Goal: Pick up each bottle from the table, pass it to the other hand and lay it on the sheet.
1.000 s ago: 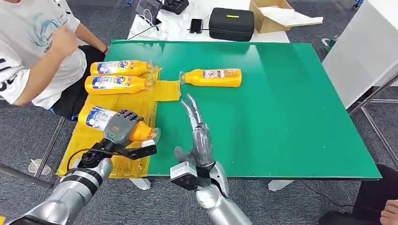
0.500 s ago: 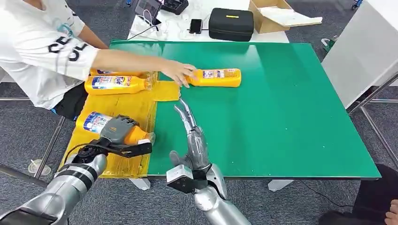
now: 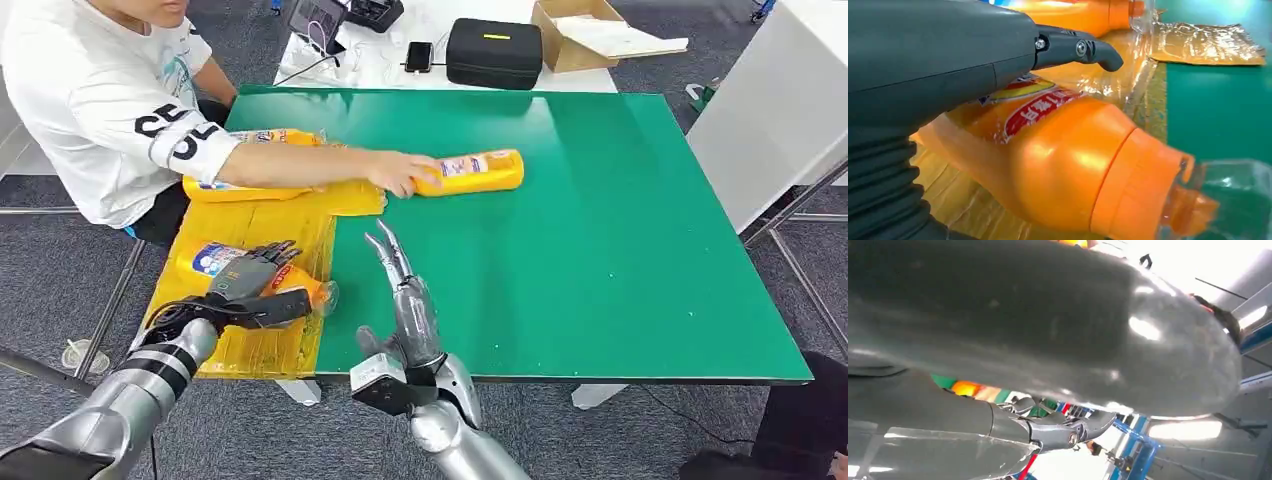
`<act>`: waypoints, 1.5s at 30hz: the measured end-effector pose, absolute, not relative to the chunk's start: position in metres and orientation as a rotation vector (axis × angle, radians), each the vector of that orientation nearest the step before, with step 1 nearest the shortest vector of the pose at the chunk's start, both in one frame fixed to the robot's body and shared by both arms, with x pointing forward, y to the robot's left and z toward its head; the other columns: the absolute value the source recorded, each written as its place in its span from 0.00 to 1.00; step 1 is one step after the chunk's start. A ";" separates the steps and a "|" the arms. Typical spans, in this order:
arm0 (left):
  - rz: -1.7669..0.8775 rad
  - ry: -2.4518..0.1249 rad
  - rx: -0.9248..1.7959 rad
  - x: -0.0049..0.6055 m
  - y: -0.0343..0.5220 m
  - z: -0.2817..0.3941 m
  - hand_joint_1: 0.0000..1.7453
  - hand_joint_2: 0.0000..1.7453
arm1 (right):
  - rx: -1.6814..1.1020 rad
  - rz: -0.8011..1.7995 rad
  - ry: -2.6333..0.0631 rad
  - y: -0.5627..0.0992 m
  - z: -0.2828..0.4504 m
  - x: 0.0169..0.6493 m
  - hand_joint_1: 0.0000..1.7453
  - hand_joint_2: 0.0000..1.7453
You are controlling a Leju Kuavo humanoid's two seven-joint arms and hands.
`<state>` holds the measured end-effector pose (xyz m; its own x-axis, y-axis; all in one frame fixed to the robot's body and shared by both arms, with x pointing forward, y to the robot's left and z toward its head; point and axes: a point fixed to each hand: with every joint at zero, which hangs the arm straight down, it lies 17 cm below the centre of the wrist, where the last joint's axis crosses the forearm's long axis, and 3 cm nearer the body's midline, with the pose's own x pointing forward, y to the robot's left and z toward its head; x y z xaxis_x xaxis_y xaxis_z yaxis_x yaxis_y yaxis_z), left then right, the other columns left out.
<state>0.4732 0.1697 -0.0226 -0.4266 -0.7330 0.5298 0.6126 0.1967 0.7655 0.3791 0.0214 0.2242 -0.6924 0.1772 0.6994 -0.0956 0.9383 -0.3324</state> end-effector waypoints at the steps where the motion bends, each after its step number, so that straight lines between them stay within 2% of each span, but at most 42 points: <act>1: -1.493 -1.340 0.111 0.473 0.169 -0.022 0.00 0.00 | -0.055 0.443 -2.293 0.022 0.224 0.379 0.00 0.00; 14: -1.340 -1.400 -0.045 0.469 0.165 -0.007 0.00 0.00 | -0.047 0.453 -2.282 0.025 0.218 0.381 0.00 0.00; 15: -1.281 -1.427 -0.078 0.469 0.162 -0.001 0.00 1.00 | -0.046 0.453 -2.281 0.025 0.217 0.381 0.00 0.00; 19: -1.019 -1.562 -0.154 0.472 0.154 0.024 0.00 1.00 | -0.082 0.476 -2.278 0.025 0.214 0.382 0.00 0.00; 22: -0.684 -1.738 -0.108 0.489 0.162 0.063 0.00 1.00 | -0.174 0.547 -2.216 0.024 0.204 0.391 0.00 0.00; 23: -0.574 -1.785 -0.088 0.495 0.167 0.076 0.00 1.00 | -0.199 0.570 -2.185 0.023 0.199 0.396 0.00 1.00; 28: -0.154 -1.953 0.005 0.503 0.208 0.133 0.00 1.00 | -0.330 0.721 -2.019 0.004 0.163 0.418 0.00 1.00; 32: 0.009 -1.999 0.052 0.495 0.237 0.150 0.00 1.00 | -0.402 0.825 -1.909 -0.021 0.133 0.429 0.00 1.00; 37: 0.079 -2.026 0.161 0.479 0.261 0.155 0.00 1.00 | -0.462 0.911 -1.768 -0.060 0.098 0.442 0.00 1.00; 45: 0.064 -2.010 0.178 0.468 0.260 0.146 0.00 1.00 | -0.529 0.987 -1.596 -0.118 0.063 0.455 0.00 1.00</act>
